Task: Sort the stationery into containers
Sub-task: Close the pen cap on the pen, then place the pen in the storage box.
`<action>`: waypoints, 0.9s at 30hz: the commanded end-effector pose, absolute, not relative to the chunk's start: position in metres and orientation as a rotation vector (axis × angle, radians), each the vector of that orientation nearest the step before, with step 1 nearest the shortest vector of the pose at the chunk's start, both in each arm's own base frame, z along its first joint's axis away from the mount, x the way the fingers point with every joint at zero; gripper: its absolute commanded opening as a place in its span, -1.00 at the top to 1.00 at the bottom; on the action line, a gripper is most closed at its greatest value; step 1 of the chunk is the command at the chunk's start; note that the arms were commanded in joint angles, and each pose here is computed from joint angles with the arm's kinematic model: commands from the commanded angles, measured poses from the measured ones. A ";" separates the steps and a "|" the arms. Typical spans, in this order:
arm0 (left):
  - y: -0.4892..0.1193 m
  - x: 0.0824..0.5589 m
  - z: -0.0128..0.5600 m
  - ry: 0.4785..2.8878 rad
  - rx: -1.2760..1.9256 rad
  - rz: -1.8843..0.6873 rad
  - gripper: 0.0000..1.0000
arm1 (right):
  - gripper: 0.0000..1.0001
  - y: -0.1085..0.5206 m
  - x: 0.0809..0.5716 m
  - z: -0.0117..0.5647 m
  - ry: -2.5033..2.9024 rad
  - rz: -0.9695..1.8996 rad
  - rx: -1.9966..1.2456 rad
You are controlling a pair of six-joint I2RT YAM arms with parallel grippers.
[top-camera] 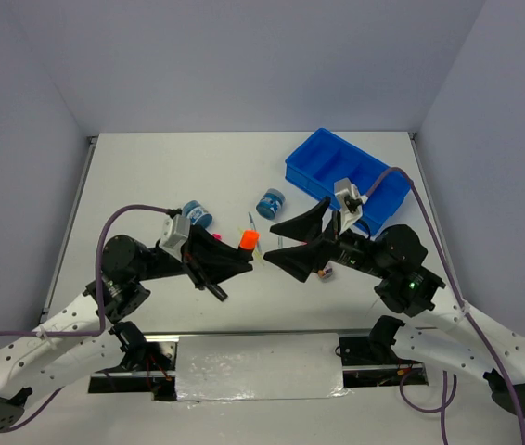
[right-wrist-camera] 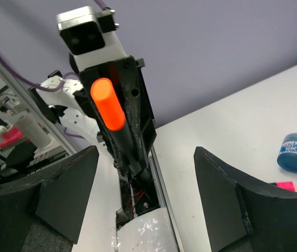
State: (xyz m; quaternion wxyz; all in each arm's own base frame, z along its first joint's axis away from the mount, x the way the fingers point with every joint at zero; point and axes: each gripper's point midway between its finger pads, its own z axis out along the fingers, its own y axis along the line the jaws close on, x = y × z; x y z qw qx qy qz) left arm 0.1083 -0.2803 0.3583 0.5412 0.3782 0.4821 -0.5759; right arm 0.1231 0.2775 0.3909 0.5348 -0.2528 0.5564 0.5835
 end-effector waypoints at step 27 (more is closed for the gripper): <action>-0.297 0.126 0.374 1.167 0.752 -1.477 1.00 | 0.68 0.304 0.124 0.421 1.132 1.466 -0.689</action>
